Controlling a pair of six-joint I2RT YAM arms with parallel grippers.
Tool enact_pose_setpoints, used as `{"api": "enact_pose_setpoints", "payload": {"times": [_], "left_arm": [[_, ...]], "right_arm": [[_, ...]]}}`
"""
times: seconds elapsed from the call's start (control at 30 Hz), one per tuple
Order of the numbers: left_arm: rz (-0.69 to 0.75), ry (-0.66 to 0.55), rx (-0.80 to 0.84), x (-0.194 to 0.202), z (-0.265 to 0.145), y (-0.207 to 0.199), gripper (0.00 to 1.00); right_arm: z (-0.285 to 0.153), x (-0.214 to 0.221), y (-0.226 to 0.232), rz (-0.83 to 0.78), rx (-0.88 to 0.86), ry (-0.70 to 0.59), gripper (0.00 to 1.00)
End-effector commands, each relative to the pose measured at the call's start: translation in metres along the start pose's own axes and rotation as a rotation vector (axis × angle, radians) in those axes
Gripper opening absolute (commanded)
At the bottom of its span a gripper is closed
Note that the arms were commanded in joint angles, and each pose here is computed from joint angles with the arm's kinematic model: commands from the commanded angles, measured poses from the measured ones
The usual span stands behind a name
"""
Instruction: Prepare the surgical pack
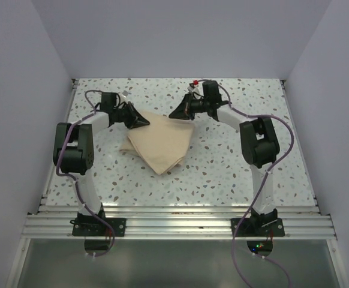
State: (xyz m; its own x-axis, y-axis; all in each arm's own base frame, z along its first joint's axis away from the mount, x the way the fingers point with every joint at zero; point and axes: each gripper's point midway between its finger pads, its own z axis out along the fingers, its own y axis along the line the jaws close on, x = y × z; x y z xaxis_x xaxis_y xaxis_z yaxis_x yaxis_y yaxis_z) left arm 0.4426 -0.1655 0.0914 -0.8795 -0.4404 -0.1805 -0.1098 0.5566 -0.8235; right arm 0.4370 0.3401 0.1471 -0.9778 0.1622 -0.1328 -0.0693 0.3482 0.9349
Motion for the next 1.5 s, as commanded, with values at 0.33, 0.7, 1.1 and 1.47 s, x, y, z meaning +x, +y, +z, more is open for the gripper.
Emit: {"api": "enact_pose_setpoints", "payload": {"times": [0.33, 0.7, 1.1, 1.47], "left_arm": [[0.019, 0.005, -0.167, 0.010, -0.039, 0.048, 0.00], [0.075, 0.029, -0.333, 0.039, -0.072, 0.070, 0.00], [0.113, -0.094, -0.508, 0.033, -0.124, 0.072, 0.00], [0.205, -0.285, -0.585, 0.022, -0.178, 0.042, 0.25]], "right_arm": [[-0.028, 0.071, -0.052, 0.029, 0.079, 0.146, 0.06], [-0.059, 0.122, -0.061, -0.001, 0.183, 0.237, 0.07], [-0.096, 0.152, -0.089, 0.083, 0.435, 0.198, 0.03], [-0.078, 0.138, -0.132, 0.152, 0.519, 0.169, 0.04]]}}
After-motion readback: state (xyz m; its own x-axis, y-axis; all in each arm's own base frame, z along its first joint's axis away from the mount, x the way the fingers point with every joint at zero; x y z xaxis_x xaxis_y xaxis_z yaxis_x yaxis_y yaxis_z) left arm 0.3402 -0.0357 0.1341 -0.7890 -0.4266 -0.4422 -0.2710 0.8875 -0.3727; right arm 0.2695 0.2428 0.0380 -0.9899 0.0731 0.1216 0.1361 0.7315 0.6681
